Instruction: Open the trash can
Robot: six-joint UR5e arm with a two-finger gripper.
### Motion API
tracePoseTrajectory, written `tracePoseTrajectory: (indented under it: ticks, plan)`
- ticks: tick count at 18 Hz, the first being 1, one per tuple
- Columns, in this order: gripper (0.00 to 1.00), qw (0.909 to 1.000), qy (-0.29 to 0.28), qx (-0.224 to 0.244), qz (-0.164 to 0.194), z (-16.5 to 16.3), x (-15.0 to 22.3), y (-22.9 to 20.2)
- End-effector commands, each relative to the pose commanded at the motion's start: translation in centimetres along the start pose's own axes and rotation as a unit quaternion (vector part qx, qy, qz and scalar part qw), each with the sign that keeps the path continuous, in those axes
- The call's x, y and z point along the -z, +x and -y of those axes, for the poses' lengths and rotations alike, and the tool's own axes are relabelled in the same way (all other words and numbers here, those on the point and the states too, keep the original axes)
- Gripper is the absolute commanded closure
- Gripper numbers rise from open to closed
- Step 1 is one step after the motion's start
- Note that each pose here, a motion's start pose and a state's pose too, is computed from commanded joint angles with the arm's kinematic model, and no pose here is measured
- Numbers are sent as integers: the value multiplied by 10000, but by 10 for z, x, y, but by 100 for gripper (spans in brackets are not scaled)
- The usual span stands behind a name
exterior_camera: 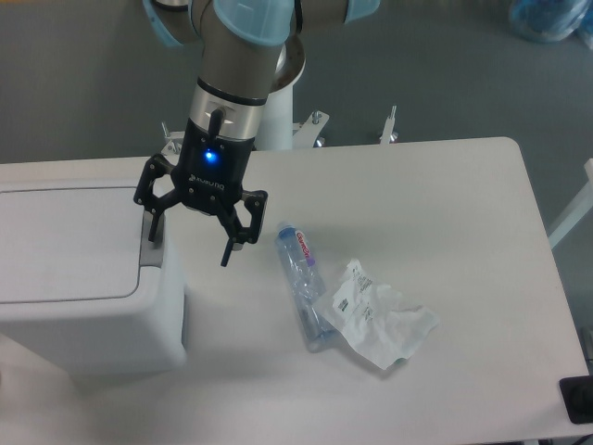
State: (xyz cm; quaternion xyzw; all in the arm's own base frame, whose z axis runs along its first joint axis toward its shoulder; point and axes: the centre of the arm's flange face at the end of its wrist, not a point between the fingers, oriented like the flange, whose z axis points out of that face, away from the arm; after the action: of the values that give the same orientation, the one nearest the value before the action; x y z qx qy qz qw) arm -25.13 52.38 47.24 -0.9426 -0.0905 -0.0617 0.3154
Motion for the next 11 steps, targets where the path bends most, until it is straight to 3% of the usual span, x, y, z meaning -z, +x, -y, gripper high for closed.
tracePoseTrajectory:
  ticks: [11]
  plan:
    - [0,10000,-9,4,4,0,-1,-1]
